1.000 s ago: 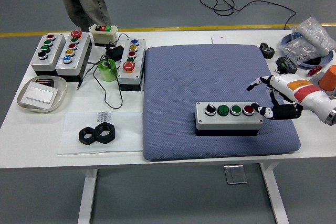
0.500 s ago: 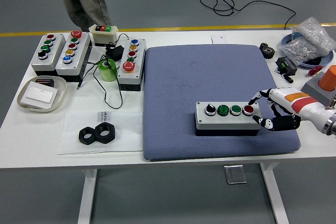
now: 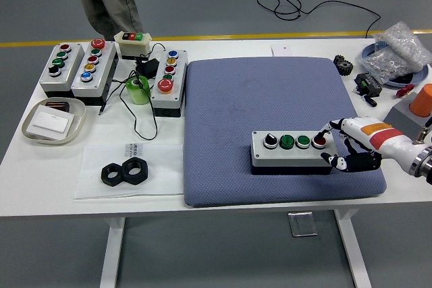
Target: Pick up the button,place it on the desk,press the button,press the button
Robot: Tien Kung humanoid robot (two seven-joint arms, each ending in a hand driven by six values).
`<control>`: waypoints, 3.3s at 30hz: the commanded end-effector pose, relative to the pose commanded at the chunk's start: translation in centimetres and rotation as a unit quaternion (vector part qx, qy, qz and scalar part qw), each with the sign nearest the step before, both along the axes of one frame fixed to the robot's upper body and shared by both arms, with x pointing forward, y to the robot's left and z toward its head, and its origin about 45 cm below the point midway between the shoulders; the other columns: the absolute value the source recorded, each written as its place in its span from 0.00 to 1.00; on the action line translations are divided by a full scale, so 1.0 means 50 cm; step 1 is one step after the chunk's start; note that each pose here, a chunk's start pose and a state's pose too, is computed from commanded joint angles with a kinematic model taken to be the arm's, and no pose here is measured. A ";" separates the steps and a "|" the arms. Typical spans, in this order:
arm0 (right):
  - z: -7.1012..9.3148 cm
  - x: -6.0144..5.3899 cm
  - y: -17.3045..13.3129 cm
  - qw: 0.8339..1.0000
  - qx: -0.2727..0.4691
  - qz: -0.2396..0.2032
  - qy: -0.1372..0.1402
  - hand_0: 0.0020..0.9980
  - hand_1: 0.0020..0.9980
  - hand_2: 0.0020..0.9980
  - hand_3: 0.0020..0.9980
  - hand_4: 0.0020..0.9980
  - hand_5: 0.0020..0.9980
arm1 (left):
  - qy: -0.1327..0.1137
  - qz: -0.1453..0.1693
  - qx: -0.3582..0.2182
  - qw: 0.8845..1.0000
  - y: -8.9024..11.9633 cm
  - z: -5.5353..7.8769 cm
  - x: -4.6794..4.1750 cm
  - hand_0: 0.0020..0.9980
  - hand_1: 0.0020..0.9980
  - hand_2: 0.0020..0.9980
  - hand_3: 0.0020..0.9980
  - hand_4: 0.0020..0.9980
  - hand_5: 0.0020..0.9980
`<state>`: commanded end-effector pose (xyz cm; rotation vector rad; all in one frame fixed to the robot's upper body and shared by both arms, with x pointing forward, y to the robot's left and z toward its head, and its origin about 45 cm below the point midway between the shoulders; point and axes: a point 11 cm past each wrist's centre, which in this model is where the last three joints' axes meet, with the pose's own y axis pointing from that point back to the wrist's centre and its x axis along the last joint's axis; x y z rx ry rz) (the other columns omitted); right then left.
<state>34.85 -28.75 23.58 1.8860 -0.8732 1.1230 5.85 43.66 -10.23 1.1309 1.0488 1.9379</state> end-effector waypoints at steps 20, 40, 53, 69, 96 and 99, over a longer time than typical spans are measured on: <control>-0.024 -0.003 0.001 1.000 -0.012 -0.003 0.019 0.08 0.00 0.08 0.68 0.65 0.39 | -0.002 0.000 0.000 1.000 0.000 0.000 0.003 0.76 0.83 0.88 0.83 0.64 1.00; -0.045 -0.005 0.004 0.999 -0.014 -0.011 0.037 0.08 0.00 0.08 0.68 0.65 0.41 | -0.001 -0.001 -0.001 1.000 -0.001 0.000 0.002 0.75 0.83 0.88 0.83 0.63 1.00; 0.000 0.007 -0.004 1.000 -0.008 -0.019 0.007 0.08 0.00 0.08 0.68 0.65 0.43 | -0.005 0.000 0.000 1.000 0.002 0.002 0.009 0.76 0.83 0.88 0.83 0.64 1.00; 0.003 0.007 -0.003 1.000 -0.009 -0.018 0.006 0.08 0.00 0.09 0.68 0.66 0.44 | -0.007 0.001 0.000 1.000 0.002 0.002 0.012 0.76 0.83 0.88 0.83 0.64 1.00; -0.016 0.000 0.001 1.000 -0.015 -0.015 0.018 0.08 0.00 0.08 0.68 0.66 0.45 | -0.011 0.001 -0.002 1.000 -0.002 0.002 0.020 0.76 0.83 0.88 0.83 0.63 1.00; 0.007 0.002 0.000 1.000 -0.006 -0.017 0.002 0.08 0.00 0.08 0.68 0.66 0.45 | -0.010 0.001 -0.003 1.000 -0.002 0.002 0.018 0.76 0.83 0.88 0.83 0.63 1.00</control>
